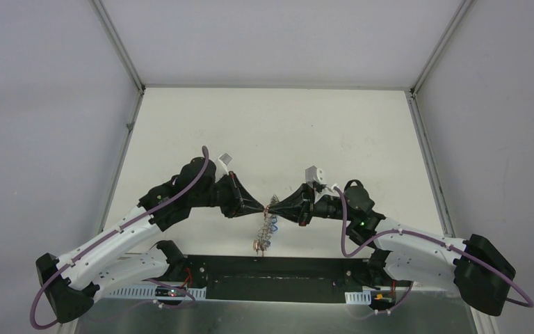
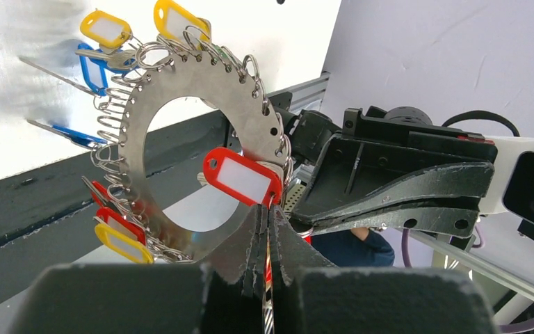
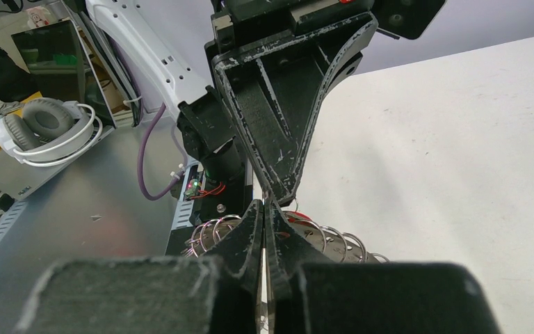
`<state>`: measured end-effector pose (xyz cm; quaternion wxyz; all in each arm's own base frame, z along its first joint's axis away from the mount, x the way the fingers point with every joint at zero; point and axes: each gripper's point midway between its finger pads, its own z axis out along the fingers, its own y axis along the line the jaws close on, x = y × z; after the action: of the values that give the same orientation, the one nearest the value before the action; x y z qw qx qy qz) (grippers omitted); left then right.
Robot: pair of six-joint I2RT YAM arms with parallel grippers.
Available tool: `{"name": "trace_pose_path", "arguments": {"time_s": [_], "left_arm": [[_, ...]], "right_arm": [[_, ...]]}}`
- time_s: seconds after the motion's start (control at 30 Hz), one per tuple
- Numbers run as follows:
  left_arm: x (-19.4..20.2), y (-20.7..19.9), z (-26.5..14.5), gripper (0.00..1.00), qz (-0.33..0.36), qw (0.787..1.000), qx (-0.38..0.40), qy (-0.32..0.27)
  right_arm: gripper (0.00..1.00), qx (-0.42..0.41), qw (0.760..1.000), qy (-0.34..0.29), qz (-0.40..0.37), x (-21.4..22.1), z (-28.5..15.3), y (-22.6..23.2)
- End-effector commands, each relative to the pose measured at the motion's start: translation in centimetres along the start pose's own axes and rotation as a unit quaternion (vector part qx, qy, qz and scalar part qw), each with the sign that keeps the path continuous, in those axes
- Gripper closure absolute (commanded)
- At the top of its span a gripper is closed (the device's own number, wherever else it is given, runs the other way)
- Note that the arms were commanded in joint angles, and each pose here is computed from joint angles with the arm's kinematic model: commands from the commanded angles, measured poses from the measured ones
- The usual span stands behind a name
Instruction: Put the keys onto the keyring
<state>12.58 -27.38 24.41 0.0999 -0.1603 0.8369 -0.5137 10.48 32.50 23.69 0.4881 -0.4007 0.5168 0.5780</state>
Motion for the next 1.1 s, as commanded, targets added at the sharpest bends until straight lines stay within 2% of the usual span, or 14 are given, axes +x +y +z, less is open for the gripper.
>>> {"name": "trace_pose_path", "arguments": {"time_s": [0.0, 0.33, 0.43, 0.67, 0.83, 1.07], "left_arm": [[0.3, 0.4, -0.1, 1.0, -0.006, 1.0, 0.001, 0.007], [0.7, 0.4, 0.4, 1.0, -0.005, 1.0, 0.0, 0.008], [0.9, 0.0, 0.6, 0.92, 0.001, 1.0, 0.011, 0.011], [0.6, -0.3, 0.0, 0.64, 0.026, 0.999, 0.032, -0.007], [-0.9, -1.3, -2.0, 0.51, 0.063, 0.994, 0.061, -0.07], [-3.3, -3.0, -5.9, 0.4, 0.165, 0.966, 0.098, -0.175]], "right_arm": [[1.0, -0.016, 0.996, -0.069, -0.047, -4.4, 0.6, 0.8], [1.0, -0.02, 0.996, -0.076, -0.045, -4.4, 0.6, 0.9], [1.0, -0.02, 0.996, -0.077, -0.045, -4.4, 0.6, 0.9], [1.0, -0.016, 0.995, -0.081, -0.046, -4.5, 0.4, 0.9], [1.0, -0.013, 0.995, -0.082, -0.047, -4.5, 0.2, 0.9], [1.0, -0.011, 0.995, -0.083, -0.05, -4.7, 0.1, 1.0]]}}
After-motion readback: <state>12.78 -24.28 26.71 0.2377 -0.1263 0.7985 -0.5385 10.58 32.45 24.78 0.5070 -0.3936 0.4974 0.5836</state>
